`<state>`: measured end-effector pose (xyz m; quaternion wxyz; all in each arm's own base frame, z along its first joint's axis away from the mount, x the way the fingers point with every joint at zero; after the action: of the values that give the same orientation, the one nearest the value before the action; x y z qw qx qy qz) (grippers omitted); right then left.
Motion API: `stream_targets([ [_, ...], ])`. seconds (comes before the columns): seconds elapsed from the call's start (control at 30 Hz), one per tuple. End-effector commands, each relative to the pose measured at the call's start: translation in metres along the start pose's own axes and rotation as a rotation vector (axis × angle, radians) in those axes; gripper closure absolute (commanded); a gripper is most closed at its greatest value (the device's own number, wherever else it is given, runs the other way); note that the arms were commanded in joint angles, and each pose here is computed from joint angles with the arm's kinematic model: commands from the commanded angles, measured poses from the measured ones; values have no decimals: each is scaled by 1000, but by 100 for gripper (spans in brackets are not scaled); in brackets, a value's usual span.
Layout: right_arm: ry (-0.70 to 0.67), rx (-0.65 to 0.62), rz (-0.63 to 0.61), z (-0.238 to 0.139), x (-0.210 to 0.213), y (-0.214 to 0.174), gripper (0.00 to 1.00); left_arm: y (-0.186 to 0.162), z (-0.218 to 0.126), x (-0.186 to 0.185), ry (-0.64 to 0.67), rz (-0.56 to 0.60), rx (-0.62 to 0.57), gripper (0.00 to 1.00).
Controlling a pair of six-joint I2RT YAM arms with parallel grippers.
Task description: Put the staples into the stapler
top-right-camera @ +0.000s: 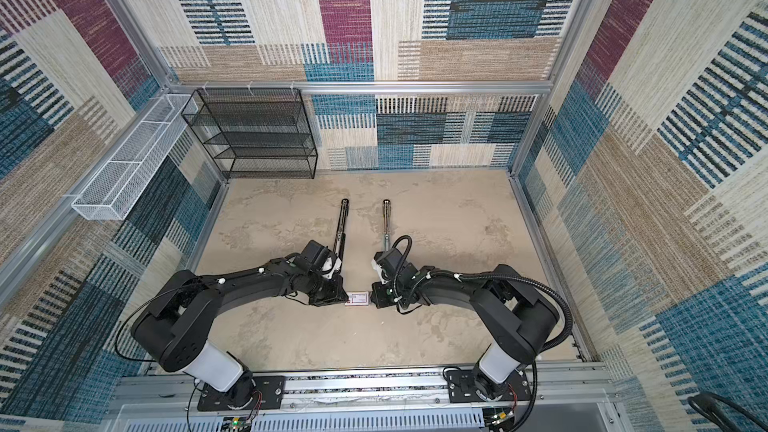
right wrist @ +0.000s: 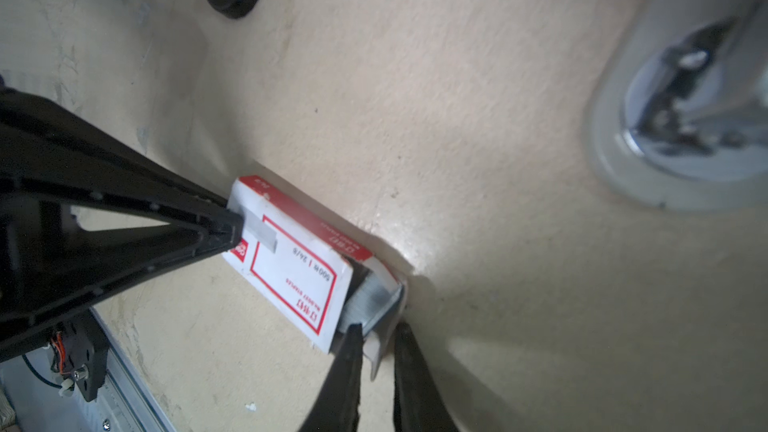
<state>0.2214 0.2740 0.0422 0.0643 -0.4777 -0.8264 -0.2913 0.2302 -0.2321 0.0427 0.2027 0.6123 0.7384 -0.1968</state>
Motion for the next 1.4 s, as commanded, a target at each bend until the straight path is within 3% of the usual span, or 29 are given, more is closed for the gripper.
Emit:
stream_targets([
  [0.0, -24, 11, 1, -1, -3, -3, 86, -2, 0, 1, -6, -14, 10, 88],
  [0.2, -21, 13, 2, -1, -3, -4, 89, -1, 0, 0, -18, -19, 10, 100],
  [0.67, -54, 7, 2, -3, -8, -6, 100, 2, -5, 2, -11, -14, 2, 100],
  [1.37, -150, 6, 43, -4, -23, -6, 100, 0, -11, 16, 29, -9, 14, 100],
])
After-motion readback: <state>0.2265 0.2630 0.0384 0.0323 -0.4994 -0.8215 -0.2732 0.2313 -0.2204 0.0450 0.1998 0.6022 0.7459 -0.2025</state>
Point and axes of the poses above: each gripper's point midway between its finger pads, its own z axis out along the fingers, its own x axis along the line the jaws close on, y = z × x, the point moved 2 cm from there along -z, back along the fingers, and after that the axes turned 12 degrees about -z, right-handed, at the moved point
